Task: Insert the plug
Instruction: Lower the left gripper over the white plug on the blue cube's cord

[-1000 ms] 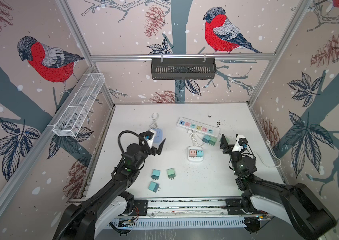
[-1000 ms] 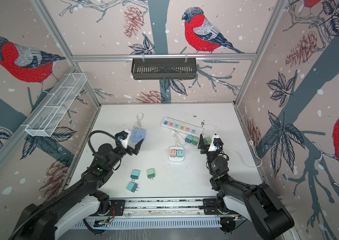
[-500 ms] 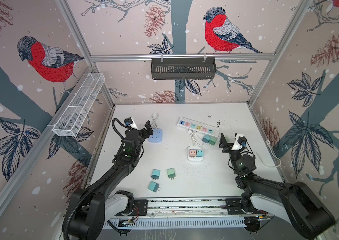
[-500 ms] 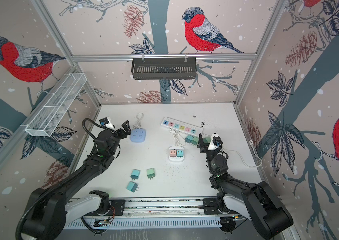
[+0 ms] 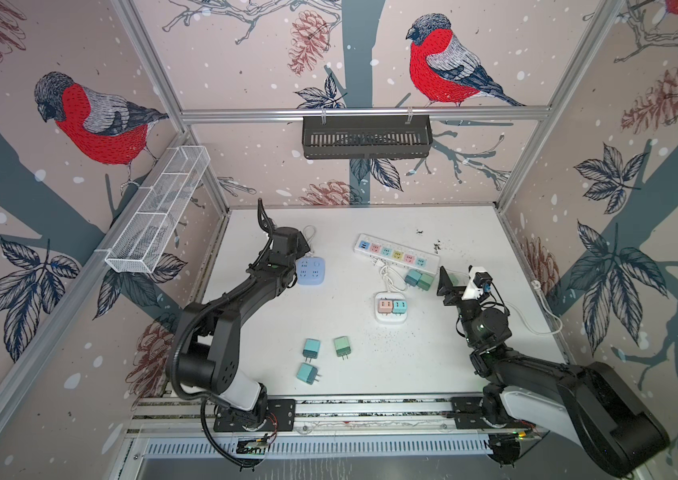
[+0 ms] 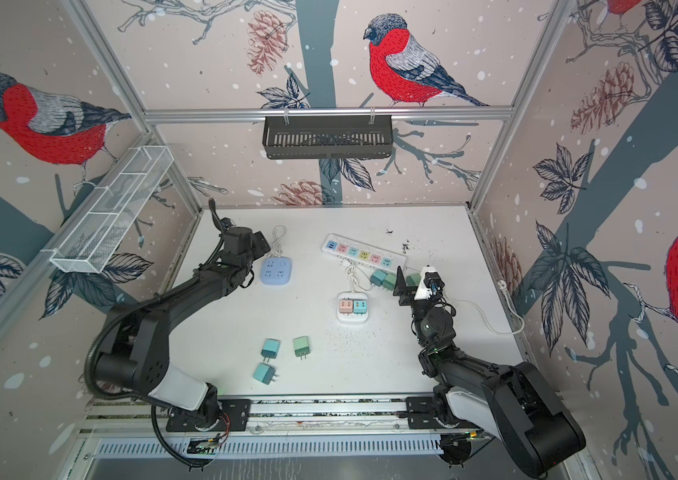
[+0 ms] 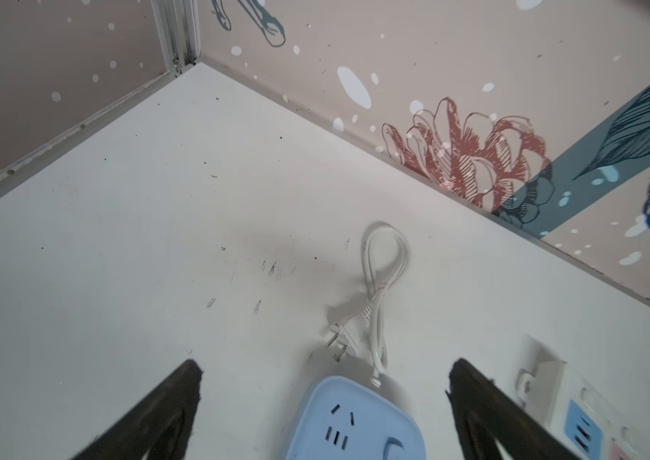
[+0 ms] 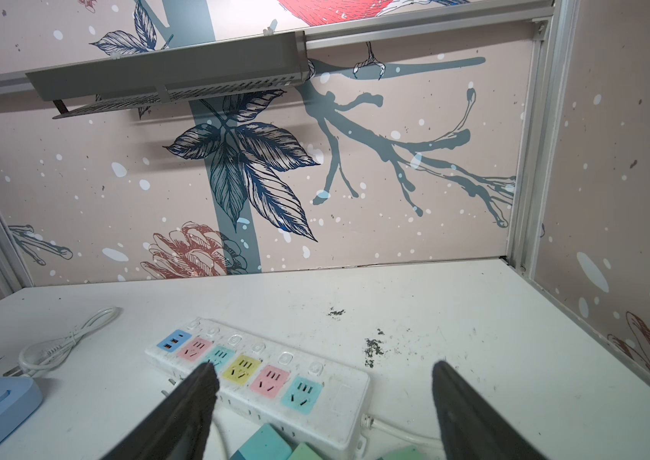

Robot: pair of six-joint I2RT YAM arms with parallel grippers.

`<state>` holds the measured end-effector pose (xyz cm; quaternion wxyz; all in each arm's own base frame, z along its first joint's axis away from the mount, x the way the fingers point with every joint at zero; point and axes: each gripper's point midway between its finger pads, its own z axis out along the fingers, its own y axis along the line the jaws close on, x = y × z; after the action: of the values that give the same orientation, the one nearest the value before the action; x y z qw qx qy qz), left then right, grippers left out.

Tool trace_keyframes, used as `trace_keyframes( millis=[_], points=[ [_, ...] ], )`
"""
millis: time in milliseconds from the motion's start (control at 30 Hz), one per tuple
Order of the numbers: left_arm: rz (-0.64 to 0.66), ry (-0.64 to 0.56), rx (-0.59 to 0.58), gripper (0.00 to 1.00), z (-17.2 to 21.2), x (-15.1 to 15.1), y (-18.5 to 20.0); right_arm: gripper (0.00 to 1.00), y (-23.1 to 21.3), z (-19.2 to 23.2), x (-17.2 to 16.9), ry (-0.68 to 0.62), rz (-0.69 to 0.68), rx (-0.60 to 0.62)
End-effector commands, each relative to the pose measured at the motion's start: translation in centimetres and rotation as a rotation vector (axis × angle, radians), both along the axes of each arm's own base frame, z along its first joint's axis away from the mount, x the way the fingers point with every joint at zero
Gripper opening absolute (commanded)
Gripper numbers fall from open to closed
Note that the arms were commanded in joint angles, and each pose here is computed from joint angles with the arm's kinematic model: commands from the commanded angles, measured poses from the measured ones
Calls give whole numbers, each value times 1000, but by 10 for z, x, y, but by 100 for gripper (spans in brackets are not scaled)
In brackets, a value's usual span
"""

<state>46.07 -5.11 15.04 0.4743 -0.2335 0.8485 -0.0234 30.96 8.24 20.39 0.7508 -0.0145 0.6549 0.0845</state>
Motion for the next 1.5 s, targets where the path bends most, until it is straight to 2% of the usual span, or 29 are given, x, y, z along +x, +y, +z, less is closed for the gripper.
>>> trace_keyframes(
  millis=[0,67,200,433,733,933,1000,1067,1167,1333,1467],
  points=[
    [19,218,32,96,-35,3,-1,84,2,7,0,-22,8,5],
    [33,310,54,96,-53,11,-2,84,3,6,0,-22,13,4],
    [-19,384,70,94,-80,28,-12,84,3,7,-1,-24,15,4],
    [-54,425,75,88,-105,42,-20,84,4,6,-1,-23,19,2],
    [-140,420,60,88,-122,49,-38,84,4,7,-1,-25,23,2],
    [-182,421,40,82,-132,52,-47,84,4,7,-1,-25,25,2],
    [-188,422,39,71,-135,52,-48,84,5,7,-1,-25,26,1],
    [-183,425,39,51,-135,52,-48,84,5,7,-1,-24,25,1],
    [-168,425,35,28,-137,51,-46,84,5,7,-1,-25,26,1],
    [-133,415,4,12,-134,48,-45,84,5,7,-1,-25,25,1],
    [-104,390,-20,10,-126,42,-46,84,5,7,-1,-25,27,1]
  ],
)
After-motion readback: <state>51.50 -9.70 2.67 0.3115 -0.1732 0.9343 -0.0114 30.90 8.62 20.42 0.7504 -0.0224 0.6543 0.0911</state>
